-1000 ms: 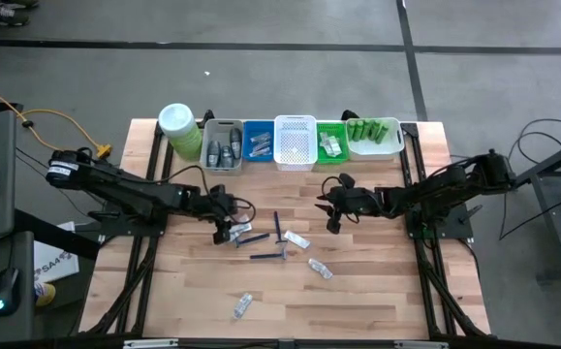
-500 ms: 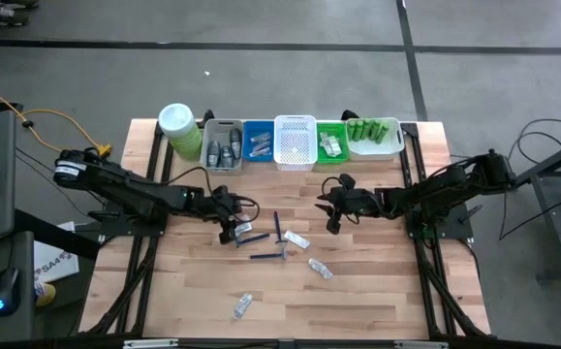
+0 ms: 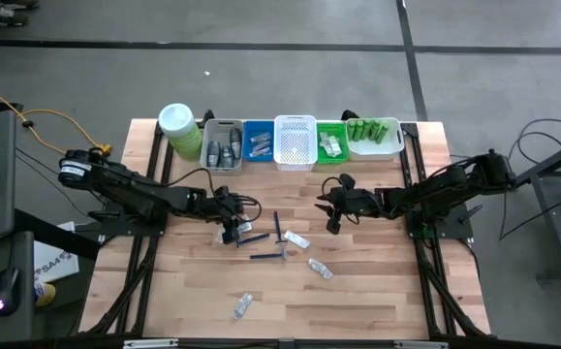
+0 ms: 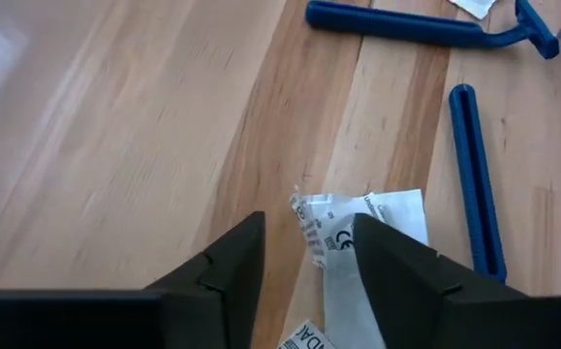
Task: Pick & Place Travel size toiletries
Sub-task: Put the white bandage pack into the green bin
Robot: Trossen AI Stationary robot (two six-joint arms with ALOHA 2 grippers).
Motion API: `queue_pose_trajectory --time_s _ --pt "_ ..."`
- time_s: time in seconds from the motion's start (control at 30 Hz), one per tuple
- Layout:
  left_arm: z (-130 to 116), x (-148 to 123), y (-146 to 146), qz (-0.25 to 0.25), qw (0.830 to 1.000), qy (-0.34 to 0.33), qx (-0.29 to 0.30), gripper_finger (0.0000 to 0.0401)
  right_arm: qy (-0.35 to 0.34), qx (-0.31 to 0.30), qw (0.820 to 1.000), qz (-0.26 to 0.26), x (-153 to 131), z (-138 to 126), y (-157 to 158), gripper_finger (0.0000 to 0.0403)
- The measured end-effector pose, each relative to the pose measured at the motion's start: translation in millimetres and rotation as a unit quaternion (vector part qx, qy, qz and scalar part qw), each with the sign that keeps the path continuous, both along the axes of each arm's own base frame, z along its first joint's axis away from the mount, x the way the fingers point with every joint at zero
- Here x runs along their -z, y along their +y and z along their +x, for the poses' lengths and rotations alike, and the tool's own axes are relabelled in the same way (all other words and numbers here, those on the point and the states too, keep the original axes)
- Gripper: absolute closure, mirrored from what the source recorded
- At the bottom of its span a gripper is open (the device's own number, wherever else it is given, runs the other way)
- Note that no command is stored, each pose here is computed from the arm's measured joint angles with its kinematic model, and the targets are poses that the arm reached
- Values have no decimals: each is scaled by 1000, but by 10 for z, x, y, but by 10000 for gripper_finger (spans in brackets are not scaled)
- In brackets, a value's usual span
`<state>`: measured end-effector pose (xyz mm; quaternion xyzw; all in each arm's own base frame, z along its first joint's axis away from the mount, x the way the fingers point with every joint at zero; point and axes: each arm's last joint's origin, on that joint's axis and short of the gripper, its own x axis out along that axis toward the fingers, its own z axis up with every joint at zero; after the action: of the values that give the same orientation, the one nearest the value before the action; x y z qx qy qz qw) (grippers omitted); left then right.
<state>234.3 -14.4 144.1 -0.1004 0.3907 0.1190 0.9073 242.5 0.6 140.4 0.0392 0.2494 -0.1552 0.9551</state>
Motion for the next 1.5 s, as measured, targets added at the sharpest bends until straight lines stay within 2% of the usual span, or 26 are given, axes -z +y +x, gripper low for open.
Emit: queue_pose_trajectory --time_s 0.4,0.6,0.7,0.9,1.0,1.27,1.37,1.5 --pt "-1 1 0 -2 1000 1 0 393 0 0 1000 1 0 0 0 298" --pt "31 -29 -3 -2 1000 -22 2 398 0 -1 1000 1 0 0 1 298" --pt "88 -98 -8 16 999 -41 20 399 0 0 1000 2 0 0 1 298" --pt "265 -357 -2 105 988 -106 50 399 -5 -20 1000 11 -7 9 13 298" --pt "316 -448 8 153 977 -141 52 400 -29 -44 999 12 -51 36 26 298" --pt "381 -611 18 259 943 -196 74 400 -99 -47 994 -7 -185 93 4 294" --pt "396 -664 18 296 927 -210 89 401 -120 -55 991 1 -221 106 -29 272" --pt "405 -718 27 338 912 -218 86 401 -160 -64 985 11 -293 126 -55 214"
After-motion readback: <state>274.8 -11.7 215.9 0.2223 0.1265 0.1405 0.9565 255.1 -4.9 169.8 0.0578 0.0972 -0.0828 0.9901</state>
